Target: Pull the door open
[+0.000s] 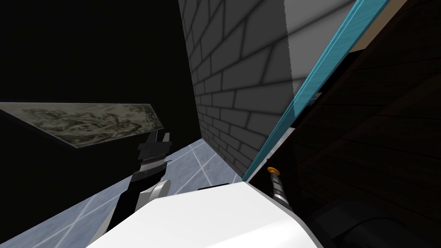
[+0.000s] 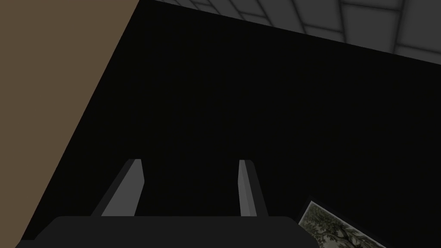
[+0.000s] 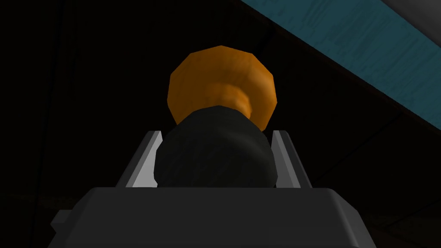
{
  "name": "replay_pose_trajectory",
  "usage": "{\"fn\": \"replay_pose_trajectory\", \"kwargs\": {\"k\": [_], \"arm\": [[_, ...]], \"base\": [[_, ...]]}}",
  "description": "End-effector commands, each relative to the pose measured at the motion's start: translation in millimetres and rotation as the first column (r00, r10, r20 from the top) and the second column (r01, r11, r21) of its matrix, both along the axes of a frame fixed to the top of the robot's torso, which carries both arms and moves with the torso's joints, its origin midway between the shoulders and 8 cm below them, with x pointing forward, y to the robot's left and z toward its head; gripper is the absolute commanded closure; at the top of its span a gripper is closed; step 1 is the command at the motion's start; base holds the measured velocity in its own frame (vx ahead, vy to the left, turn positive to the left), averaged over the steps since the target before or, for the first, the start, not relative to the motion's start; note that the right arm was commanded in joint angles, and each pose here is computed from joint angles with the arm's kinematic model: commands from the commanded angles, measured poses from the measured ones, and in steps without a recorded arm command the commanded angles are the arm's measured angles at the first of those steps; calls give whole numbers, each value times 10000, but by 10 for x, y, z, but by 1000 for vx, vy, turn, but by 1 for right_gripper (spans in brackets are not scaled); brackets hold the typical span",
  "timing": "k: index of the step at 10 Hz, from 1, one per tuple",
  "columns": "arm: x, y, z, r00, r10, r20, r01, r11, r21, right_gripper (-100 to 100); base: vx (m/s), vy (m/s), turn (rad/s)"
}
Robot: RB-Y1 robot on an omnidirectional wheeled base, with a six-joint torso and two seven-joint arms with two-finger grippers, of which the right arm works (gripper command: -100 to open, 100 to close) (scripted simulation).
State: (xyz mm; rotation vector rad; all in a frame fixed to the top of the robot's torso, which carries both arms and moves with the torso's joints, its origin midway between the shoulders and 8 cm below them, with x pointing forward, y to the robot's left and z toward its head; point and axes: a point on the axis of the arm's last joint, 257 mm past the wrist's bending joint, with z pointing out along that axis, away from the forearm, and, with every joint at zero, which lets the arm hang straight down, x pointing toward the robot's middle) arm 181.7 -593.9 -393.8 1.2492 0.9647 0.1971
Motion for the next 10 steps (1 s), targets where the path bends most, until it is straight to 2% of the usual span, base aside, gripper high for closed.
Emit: {"fn": "replay_pose_trajectory", "kwargs": {"k": [1, 4, 5, 6, 7, 8, 10], "arm": [[-14, 1, -8, 9993, -52, 366, 38, 9993, 383, 100], [-53, -22, -9, 9958, -187, 901, 104, 9957, 918, 100], [-53, -22, -9, 9951, -194, 968, 98, 9951, 985, 100], [-72, -34, -9, 9920, -273, 1231, 118, 9921, 1248, 100], [-72, -34, -9, 9916, -277, 1262, 114, 9917, 1279, 100], [-92, -46, -9, 9874, -366, 1540, 123, 9877, 1557, 100], [-111, -57, -9, 9818, -468, 1843, 119, 9825, 1859, 100]], "base": [[-31, 12, 52], [-36, 14, 51], [-25, 12, 24], [-24, 9, 62], [-22, 5, 28], [-26, 10, 49], [-33, 20, 57]]}}
